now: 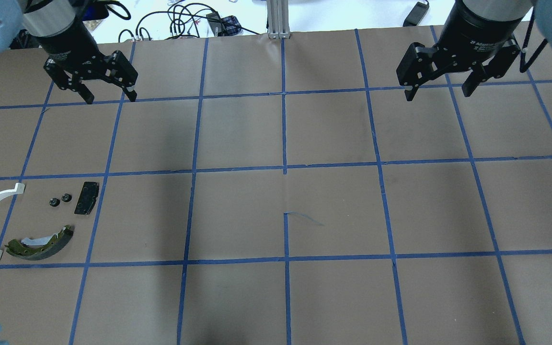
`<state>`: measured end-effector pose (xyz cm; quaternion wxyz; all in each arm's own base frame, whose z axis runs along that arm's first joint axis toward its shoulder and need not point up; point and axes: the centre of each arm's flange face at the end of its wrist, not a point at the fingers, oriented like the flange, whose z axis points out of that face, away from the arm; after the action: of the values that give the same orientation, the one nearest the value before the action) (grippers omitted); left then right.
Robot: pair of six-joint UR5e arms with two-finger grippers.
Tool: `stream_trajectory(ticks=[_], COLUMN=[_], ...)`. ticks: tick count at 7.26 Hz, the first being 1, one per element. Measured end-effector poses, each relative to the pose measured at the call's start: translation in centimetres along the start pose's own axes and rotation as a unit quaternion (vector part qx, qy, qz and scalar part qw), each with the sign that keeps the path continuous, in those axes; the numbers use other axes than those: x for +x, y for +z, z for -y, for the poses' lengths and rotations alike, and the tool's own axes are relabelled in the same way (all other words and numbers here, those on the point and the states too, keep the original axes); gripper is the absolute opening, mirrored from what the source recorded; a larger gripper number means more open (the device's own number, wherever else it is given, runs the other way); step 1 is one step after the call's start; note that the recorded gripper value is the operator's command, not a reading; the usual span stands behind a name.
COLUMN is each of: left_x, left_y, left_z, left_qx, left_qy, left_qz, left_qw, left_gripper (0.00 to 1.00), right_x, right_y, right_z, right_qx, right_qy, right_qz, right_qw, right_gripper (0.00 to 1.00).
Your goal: Place bearing gear from tray to pile
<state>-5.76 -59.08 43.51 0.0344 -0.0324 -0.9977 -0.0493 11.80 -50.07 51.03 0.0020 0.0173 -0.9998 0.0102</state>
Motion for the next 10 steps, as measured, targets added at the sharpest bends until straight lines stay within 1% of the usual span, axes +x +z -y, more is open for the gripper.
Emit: stream_trajectory(ticks=[3, 6, 8, 10], left_x=[3.7, 5.2, 5.1, 5.1], left_y=[0.1, -1.2, -1.2, -1.1], left_z=[-5.4, -9.7, -11.0, -11.1], left_qx=[-0.002, 0.01, 0.011, 0.012], left_qy=[0.016, 0.023, 0.023, 0.024], left_qz=[0.003, 0.014, 0.031, 0.031], left_qw=[0.9999, 0.9996, 0.9992, 0.9992], left_gripper=[1.0, 1.0, 1.0, 1.0], right_x=[0.0, -0.1, -0.1, -0.1], right_y=[0.0, 0.1, 0.0, -0.1], right_z=[0.0, 0.0, 0.0, 0.1], right_qx=[0.0, 0.001, 0.002, 0.005], right_qy=[-0.001, 0.0, -0.001, 0.0], right_qz=[0.0, 0.0, 0.0, 0.0], right_qw=[1.0, 1.0, 1.0, 1.0], right_gripper=[1.0, 1.0, 1.0, 1.0])
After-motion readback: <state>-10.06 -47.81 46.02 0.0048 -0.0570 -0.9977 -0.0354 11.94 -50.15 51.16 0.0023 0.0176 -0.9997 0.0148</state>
